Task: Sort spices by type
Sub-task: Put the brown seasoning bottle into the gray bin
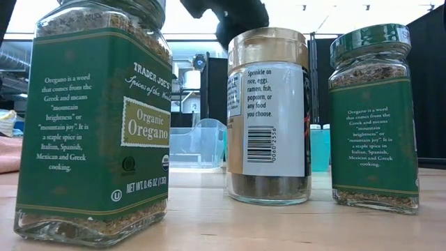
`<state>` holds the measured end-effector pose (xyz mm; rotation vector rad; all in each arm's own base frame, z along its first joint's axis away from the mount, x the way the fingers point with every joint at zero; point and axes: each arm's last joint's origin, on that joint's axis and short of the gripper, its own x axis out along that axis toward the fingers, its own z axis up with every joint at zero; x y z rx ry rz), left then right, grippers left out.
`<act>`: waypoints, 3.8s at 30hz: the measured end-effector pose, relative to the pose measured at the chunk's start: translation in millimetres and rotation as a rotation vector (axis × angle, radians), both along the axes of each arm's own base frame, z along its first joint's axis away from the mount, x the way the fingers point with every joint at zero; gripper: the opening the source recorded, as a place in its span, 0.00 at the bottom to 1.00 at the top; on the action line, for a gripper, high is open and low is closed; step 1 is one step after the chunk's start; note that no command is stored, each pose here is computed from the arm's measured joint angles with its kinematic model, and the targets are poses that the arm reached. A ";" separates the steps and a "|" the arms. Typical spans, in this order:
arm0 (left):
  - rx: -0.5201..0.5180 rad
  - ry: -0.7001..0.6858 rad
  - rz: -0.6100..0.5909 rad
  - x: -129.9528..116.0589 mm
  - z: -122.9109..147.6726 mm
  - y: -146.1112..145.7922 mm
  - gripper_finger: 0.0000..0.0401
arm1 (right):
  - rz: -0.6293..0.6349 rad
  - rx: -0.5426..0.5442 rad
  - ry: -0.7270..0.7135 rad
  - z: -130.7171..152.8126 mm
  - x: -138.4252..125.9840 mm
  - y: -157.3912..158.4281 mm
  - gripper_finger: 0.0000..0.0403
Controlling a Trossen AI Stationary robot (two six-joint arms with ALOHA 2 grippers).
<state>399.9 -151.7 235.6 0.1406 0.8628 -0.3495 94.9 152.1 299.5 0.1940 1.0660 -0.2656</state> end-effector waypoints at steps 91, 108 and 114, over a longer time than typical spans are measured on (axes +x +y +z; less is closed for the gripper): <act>0.125 -0.017 0.798 -132.6 147.2 170.3 0.66 | -0.069 0.003 -0.080 -29.8 6.4 9.1 0.60; 0.081 -0.160 1.386 -260.7 101.8 212.6 0.66 | -0.085 -0.003 -0.106 -29.5 6.9 8.6 0.60; 0.029 -0.206 1.610 -276.9 79.7 231.2 0.66 | -0.086 -0.002 -0.106 -29.5 6.9 8.7 0.60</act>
